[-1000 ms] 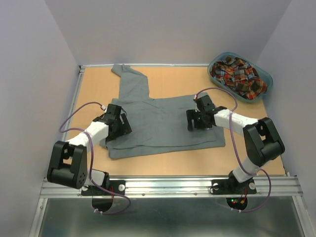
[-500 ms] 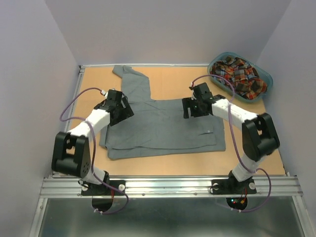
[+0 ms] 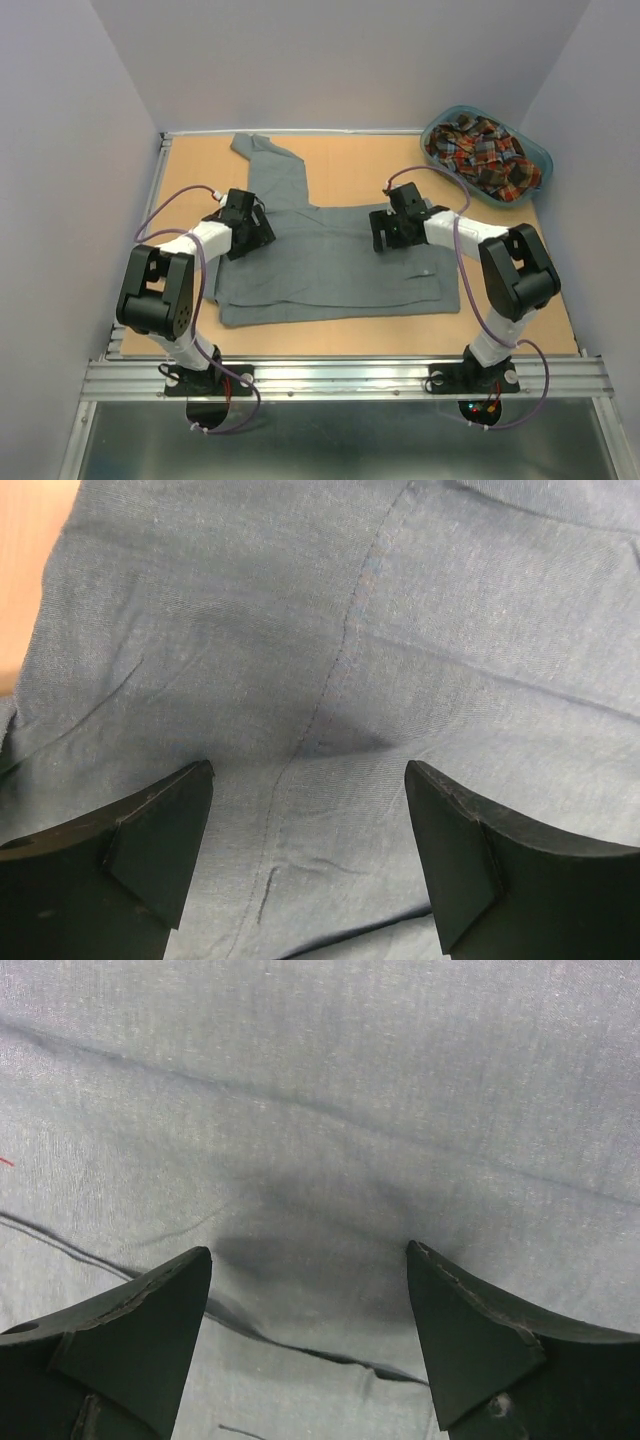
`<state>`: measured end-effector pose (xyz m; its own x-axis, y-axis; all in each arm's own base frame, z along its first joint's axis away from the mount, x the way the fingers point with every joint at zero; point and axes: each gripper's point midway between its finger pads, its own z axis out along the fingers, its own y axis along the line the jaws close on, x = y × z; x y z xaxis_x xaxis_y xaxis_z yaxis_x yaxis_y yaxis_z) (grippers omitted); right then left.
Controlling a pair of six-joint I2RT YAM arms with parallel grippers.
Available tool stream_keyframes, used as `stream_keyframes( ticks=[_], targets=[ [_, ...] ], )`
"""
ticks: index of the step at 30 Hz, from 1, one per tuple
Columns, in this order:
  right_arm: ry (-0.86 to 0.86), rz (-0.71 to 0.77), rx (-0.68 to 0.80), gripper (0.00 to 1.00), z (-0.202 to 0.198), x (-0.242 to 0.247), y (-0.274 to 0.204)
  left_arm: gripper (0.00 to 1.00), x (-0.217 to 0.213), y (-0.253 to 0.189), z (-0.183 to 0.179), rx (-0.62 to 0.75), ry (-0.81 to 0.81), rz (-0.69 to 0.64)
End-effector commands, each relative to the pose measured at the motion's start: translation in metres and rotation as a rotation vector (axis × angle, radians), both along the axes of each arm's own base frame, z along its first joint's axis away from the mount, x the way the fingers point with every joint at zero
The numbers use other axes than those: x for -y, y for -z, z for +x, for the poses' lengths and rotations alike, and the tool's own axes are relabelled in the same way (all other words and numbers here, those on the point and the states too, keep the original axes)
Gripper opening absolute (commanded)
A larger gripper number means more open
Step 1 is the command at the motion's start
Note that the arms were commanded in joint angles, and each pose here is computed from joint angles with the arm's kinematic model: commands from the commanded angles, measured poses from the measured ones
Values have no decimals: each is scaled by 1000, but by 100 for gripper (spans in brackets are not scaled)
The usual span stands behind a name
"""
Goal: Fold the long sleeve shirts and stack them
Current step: Fold the shirt
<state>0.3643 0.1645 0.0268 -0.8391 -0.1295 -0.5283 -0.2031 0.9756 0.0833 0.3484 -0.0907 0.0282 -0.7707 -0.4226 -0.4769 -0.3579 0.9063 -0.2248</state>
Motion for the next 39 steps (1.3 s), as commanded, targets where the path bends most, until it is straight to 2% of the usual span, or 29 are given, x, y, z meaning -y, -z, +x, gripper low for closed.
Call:
stream_keyframes(
  ticks=[1,6,12,16,22,24,28,34,39],
  targets=[
    [48,-14,-181,84,-66,20,27,89,-12,32,-71,-177,1,15],
    [56,3,-150,84,-72,23,8,89,-13,14,-81,-129,5,-6],
    [44,-7,113,85,-14,22,-72,91,-47,-67,-30,93,-48,185],
    [57,-24,197,84,20,38,-102,91,-64,-104,14,207,-101,247],
    [80,14,238,81,59,51,-117,91,-69,-100,69,195,-55,243],
    [83,15,236,78,65,54,-114,90,-74,-81,78,136,-47,239],
    [94,24,221,73,79,61,-98,87,-70,-71,104,122,-19,196],
    [102,19,200,71,88,67,-81,86,-46,-37,122,63,80,110],
    [100,1,187,72,92,71,-68,83,-43,-18,125,29,89,124]
  ],
)
